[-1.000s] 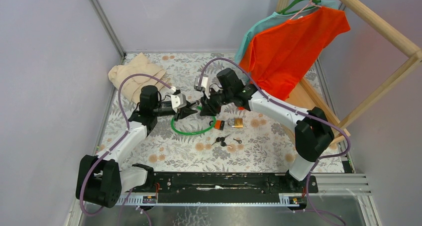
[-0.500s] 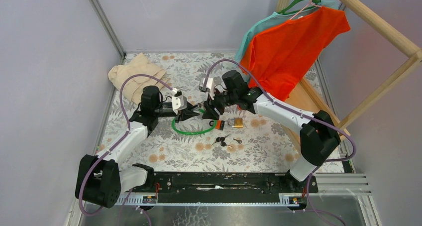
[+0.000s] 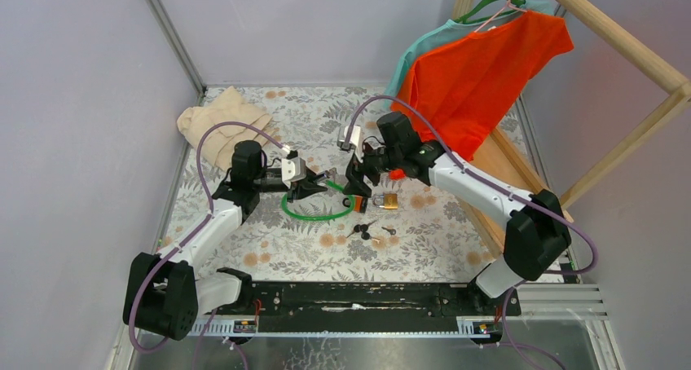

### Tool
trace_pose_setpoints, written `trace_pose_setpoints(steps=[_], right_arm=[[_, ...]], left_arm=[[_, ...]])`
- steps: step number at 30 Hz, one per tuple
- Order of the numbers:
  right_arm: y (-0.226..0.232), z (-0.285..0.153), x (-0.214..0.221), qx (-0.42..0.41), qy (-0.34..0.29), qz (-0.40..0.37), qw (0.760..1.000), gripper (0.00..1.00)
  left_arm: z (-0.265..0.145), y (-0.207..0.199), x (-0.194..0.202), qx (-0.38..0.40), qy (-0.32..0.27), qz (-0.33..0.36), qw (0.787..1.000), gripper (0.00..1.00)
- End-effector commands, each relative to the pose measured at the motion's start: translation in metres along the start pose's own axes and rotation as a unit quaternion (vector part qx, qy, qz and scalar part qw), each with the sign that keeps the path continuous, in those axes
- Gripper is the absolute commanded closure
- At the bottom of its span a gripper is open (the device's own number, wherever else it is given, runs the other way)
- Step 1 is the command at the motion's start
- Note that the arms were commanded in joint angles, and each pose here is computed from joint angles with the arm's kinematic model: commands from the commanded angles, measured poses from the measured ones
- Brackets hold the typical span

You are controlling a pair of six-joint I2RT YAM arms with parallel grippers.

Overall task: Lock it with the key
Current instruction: Lock the lock.

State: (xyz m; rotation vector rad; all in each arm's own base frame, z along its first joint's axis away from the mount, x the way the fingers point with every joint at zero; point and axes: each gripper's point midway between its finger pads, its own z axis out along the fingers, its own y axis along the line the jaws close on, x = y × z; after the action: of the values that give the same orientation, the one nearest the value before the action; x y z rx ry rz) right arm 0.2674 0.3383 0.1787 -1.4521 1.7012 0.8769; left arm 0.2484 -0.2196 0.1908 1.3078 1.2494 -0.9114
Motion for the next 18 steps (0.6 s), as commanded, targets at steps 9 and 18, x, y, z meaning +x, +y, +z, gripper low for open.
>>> trace_pose_setpoints(steps=[9, 18], right_arm=[[0.005, -0.054, -0.086, -0.003, -0.038, -0.095, 0.995, 0.24], [0.025, -0.044, -0.090, -0.065, -0.022, -0.110, 0.992, 0.24]], left_arm=[[0.001, -0.019, 0.016, 0.026, 0.010, -0.041, 0.999, 1.00], [0.001, -0.019, 0.015, 0.026, 0.010, -0.041, 0.999, 1.00]])
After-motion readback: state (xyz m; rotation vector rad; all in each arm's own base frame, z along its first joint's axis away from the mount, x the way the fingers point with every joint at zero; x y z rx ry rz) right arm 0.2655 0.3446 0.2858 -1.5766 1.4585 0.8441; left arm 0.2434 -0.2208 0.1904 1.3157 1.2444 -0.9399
